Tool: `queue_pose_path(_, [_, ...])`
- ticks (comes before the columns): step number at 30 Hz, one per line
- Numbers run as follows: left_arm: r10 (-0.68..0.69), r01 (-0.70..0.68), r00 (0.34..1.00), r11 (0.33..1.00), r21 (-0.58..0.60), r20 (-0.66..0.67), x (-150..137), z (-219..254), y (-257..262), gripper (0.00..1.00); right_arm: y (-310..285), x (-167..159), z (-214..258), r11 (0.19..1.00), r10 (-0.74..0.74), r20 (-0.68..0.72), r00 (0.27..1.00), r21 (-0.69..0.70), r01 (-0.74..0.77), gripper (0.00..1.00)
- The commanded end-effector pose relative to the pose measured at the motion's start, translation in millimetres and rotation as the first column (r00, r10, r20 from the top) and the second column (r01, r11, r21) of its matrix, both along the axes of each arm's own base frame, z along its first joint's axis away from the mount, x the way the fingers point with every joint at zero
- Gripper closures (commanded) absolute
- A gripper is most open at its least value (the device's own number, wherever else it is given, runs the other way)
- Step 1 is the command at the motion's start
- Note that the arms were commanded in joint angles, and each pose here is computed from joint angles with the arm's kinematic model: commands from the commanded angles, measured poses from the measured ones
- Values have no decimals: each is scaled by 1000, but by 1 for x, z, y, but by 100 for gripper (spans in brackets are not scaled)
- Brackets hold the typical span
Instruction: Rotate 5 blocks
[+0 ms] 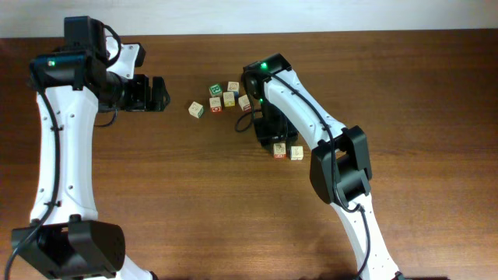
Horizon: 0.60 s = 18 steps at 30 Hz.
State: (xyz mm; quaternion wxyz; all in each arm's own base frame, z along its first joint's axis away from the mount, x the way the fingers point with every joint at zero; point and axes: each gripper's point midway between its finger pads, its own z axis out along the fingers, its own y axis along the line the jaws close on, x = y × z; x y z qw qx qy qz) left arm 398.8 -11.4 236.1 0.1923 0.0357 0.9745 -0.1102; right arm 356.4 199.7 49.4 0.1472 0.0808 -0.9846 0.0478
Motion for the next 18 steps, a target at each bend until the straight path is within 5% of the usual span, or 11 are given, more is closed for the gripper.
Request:
queue_pose_path(1, [16,-16,1000,1000,-5,7,3,3,2,1,9,9,14,998,1,51,999,59,-4,64])
queue_pose_path(2, [16,-16,1000,1000,-5,7,3,3,2,1,17,22,10,997,6,109,994,80,-15,71])
queue_pose_path(7, [16,-16,1000,1000,-5,7,3,3,2,1,29,56,-2,993,1,252,968,112,-30,75])
queue_pose_path(18, [16,-16,1000,1000,-5,7,3,3,2,1,17,44,-30,998,14,203,979,59,-27,76])
